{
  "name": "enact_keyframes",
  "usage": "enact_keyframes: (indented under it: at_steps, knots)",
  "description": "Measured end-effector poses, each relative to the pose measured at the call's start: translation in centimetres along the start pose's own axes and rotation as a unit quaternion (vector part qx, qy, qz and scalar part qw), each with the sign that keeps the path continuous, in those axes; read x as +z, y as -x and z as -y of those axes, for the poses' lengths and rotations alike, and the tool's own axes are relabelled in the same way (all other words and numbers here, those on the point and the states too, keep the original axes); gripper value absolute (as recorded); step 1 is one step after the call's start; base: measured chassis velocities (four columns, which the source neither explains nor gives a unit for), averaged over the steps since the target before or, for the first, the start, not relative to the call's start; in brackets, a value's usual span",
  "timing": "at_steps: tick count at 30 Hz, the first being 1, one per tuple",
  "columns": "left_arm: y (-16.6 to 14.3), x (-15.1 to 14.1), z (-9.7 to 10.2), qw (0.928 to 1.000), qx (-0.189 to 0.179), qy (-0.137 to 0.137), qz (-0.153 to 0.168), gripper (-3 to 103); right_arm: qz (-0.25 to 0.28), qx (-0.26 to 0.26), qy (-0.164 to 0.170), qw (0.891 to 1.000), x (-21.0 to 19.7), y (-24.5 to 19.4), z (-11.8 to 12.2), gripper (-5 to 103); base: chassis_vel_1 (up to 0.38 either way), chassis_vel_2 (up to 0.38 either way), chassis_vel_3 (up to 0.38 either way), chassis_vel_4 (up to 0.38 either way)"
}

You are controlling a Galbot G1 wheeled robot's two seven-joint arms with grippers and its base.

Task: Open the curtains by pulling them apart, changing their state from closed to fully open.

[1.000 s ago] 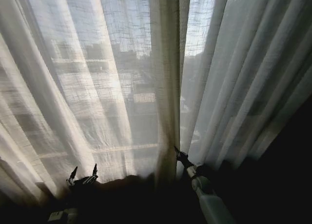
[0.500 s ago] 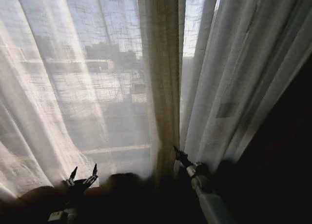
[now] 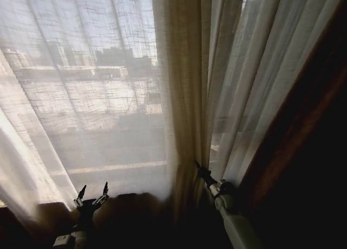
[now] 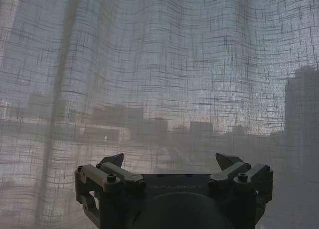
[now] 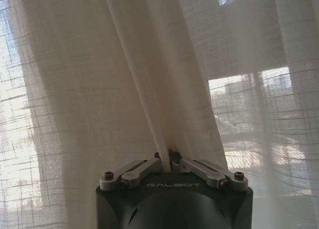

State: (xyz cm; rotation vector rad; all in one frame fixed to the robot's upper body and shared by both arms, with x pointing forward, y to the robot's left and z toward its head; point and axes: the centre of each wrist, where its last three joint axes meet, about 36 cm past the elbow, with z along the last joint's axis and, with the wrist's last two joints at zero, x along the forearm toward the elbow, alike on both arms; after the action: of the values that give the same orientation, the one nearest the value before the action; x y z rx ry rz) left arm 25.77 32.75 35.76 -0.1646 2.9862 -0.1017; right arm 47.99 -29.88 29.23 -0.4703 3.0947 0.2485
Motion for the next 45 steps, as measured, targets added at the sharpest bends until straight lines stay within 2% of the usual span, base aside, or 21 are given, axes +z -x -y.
enact_keyframes:
  at_steps: [11, 21, 23, 24, 26, 29, 30, 31, 32, 33, 34, 37, 39, 41, 42, 45]
  knots:
    - [0.0, 0.0, 0.0, 1.0000, 0.000, 0.000, 0.000, 100, 0.012, 0.026, -0.006, 1.000, -0.4, -0.9, 1.2, 0, -0.399, -0.301, 0.396, 0.303]
    - [0.0, 0.0, 0.0, 1.0000, 0.000, 0.000, 0.000, 100, -0.006, 0.064, -0.072, 0.995, -0.6, -1.6, 2.1, 0, -0.176, -0.177, 0.188, 0.149]
    - [0.0, 0.0, 0.0, 1.0000, 0.000, 0.000, 0.000, 100, -0.019, 0.103, -0.085, 0.991, -0.8, -1.8, 2.6, 0, 0.000, 0.000, 0.000, 0.000]
    - [0.0, 0.0, 0.0, 1.0000, 0.000, 0.000, 0.000, 100, -0.019, 0.103, -0.085, 0.991, -0.8, -1.8, 2.6, 0, 0.000, 0.000, 0.000, 0.000]
    - [0.0, 0.0, 0.0, 1.0000, 0.000, 0.000, 0.000, 100, -0.030, 0.149, -0.092, 0.984, -1.0, -1.8, 3.4, 0, 0.059, 0.030, -0.025, -0.022]
    - [0.0, 0.0, 0.0, 1.0000, 0.000, 0.000, 0.000, 100, -0.046, 0.238, -0.103, 0.965, -1.2, -1.8, 5.1, 0, 0.061, 0.032, -0.027, -0.054]
    - [0.0, 0.0, 0.0, 1.0000, 0.000, 0.000, 0.000, 100, -0.046, 0.238, -0.103, 0.965, -1.2, -1.8, 5.1, 0, 0.048, 0.026, -0.037, -0.054]
    - [0.0, 0.0, 0.0, 1.0000, 0.000, 0.000, 0.000, 100, -0.049, 0.263, -0.112, 0.957, -1.3, -1.8, 5.8, 0, 0.000, 0.000, 0.000, 0.000]
    - [0.0, 0.0, 0.0, 1.0000, 0.000, 0.000, 0.000, 100, -0.049, 0.272, -0.116, 0.954, -1.4, -1.8, 6.1, 0, 0.000, 0.000, 0.000, 0.000]
    - [0.0, 0.0, 0.0, 1.0000, 0.000, 0.000, 0.000, 100, -0.052, 0.305, -0.133, 0.942, -1.4, -1.9, 7.3, 0, 0.000, 0.000, 0.000, 0.000]
    - [0.0, 0.0, 0.0, 1.0000, 0.000, 0.000, 0.000, 100, -0.054, 0.317, -0.142, 0.936, -1.3, -2.2, 7.9, 0, 0.000, 0.000, 0.000, 0.000]
    - [0.0, 0.0, 0.0, 1.0000, 0.000, 0.000, 0.000, 100, -0.054, 0.329, -0.152, 0.931, -1.5, -2.6, 8.6, 0, 0.000, 0.000, 0.000, 0.000]
    - [0.0, 0.0, 0.0, 1.0000, 0.000, 0.000, 0.000, 100, -0.051, 0.322, -0.150, 0.933, -1.6, -3.2, 8.3, 0, 0.000, 0.000, 0.000, 0.000]
    - [0.0, 0.0, 0.0, 1.0000, 0.000, 0.000, 0.000, 100, -0.045, 0.280, -0.124, 0.951, -1.9, -3.8, 7.1, -1, 0.000, 0.000, 0.000, 0.000]
    - [0.0, 0.0, 0.0, 1.0000, 0.000, 0.000, 0.000, 100, -0.045, 0.280, -0.124, 0.951, -1.9, -3.8, 7.1, -1, 0.000, 0.000, 0.000, 0.000]
    - [0.0, 0.0, 0.0, 1.0000, 0.000, 0.000, 0.000, 100, -0.043, 0.213, -0.091, 0.972, -3.1, -4.5, 5.2, 10, 0.000, 0.000, 0.000, 0.000]
